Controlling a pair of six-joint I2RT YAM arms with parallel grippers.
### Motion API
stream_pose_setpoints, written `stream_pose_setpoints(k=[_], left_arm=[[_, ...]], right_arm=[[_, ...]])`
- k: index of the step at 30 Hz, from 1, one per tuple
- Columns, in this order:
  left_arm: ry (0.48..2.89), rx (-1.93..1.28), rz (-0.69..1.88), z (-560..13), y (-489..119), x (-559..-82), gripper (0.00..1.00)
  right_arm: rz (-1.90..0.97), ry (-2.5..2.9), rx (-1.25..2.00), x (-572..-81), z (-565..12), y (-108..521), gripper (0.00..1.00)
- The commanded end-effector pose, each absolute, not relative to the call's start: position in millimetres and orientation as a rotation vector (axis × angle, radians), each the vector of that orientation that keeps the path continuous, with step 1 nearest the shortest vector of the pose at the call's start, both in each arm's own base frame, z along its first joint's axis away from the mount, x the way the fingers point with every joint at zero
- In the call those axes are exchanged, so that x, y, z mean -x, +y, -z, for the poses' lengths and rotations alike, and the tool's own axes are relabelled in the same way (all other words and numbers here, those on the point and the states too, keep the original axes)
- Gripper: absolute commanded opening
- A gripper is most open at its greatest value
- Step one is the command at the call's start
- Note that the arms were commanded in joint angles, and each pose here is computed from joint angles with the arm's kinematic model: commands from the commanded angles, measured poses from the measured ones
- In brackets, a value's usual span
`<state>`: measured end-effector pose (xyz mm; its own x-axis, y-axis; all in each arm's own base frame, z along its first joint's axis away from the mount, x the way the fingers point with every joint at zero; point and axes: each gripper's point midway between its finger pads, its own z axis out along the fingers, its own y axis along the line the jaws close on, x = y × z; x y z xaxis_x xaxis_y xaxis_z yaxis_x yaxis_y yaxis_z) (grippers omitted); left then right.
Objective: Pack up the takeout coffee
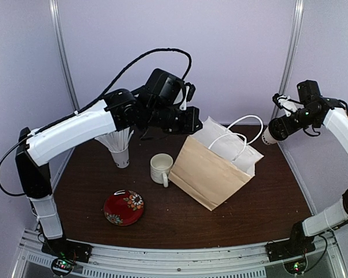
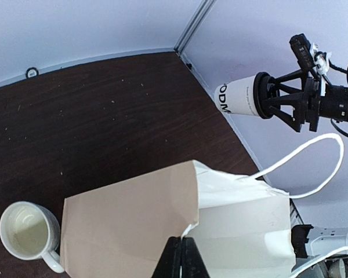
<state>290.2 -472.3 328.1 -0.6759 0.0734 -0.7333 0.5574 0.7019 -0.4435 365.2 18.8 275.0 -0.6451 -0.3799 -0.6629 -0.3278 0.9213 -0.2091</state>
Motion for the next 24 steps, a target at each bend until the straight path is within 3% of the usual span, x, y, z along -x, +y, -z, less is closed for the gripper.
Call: stream_pose_setpoints(k=[1, 8, 14, 17, 19, 24], left_arm=[[2.184, -0.205, 0.883, -329, -451, -294, 0.0], [2.172, -0.046, 1.003, -325, -436, -284, 0.0], [2.18, -0.096, 1.014, -328, -430, -261, 0.0], [2.194, -0.19, 0.978, -333, -424, -251, 0.24], [2.173, -0.306, 0.92, -342, -420, -247, 0.33], [1.912, -0.782, 0.704, -381, -417, -250, 0.66]], right_arm=[[0.056, 2.288, 0.49, -369, -281, 22, 0.54], [0.029, 2.287, 0.495, -370, -278, 26, 0.53], [0.031, 2.285, 0.502, -366, -278, 26, 0.53], [0.036, 2.281, 0.51, -365, -280, 26, 0.52], [0.031, 2.277, 0.516, -363, -284, 27, 0.52], [-0.038, 2.247, 0.555, -354, -303, 38, 0.52]])
